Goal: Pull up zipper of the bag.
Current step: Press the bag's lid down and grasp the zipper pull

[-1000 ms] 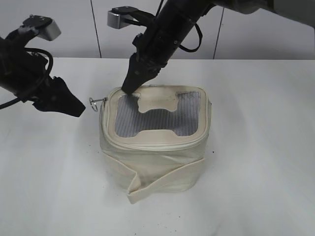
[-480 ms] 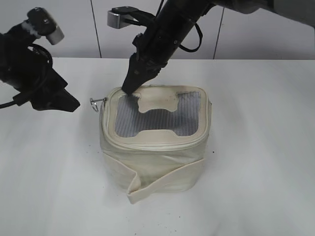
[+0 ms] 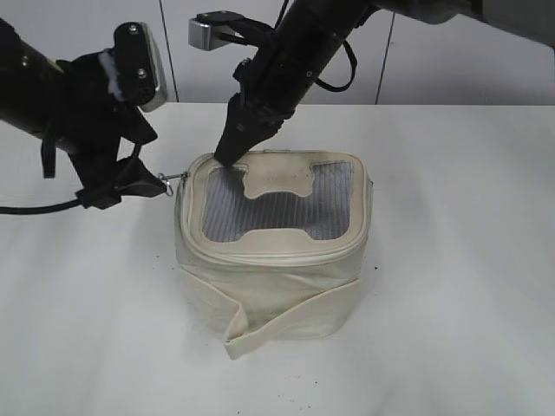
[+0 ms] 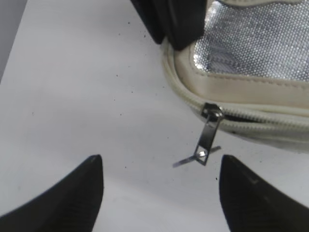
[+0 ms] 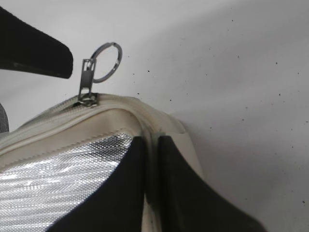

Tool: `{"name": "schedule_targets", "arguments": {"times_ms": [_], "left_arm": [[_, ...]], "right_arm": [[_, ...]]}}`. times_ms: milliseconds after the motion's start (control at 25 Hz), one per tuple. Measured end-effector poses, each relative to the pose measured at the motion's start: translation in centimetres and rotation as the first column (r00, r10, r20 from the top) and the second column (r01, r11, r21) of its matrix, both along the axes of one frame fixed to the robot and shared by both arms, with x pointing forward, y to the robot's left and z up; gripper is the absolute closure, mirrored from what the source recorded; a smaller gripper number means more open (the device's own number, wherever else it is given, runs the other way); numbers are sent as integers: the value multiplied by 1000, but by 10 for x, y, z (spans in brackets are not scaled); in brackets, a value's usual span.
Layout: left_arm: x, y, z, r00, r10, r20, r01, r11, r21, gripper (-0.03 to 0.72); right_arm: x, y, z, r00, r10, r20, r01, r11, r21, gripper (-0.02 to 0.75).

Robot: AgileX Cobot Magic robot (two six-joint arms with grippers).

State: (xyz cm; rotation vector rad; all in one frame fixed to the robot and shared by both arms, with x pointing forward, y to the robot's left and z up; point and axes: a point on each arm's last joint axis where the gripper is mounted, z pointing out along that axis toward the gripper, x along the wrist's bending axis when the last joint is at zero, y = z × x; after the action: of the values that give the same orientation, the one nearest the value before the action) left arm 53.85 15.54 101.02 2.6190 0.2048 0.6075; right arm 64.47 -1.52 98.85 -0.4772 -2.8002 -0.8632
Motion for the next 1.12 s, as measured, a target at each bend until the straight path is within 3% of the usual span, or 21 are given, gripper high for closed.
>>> {"name": "schedule_targets", "arguments": {"times_ms": [480,640,840,1040,1120], "left_arm": [[1,-19,-26,997,-73,-29,75,995,64,146],[4,-19,-27,998,-68,-6,68,996,63,279],[4,-19,-27,997,-71,-1,71,995,66,509],[1,-18,-29,994,-99,-38,102,990,101,669],[-1,-17,-30,993,-94,-64,100,989,104,691]], "right_arm": [[0,0,0,1000,-1,0,1,1000,-1,686],[0,0,0,1000,-2,0,2,1000,-2,687],[0,0,0,1000,-3,-1,3,1000,-2,687],[0,0,0,1000,-3,-1,3,1000,-2,687],[0,0,0,1000,-3,0,3,1000,-2,687]]}}
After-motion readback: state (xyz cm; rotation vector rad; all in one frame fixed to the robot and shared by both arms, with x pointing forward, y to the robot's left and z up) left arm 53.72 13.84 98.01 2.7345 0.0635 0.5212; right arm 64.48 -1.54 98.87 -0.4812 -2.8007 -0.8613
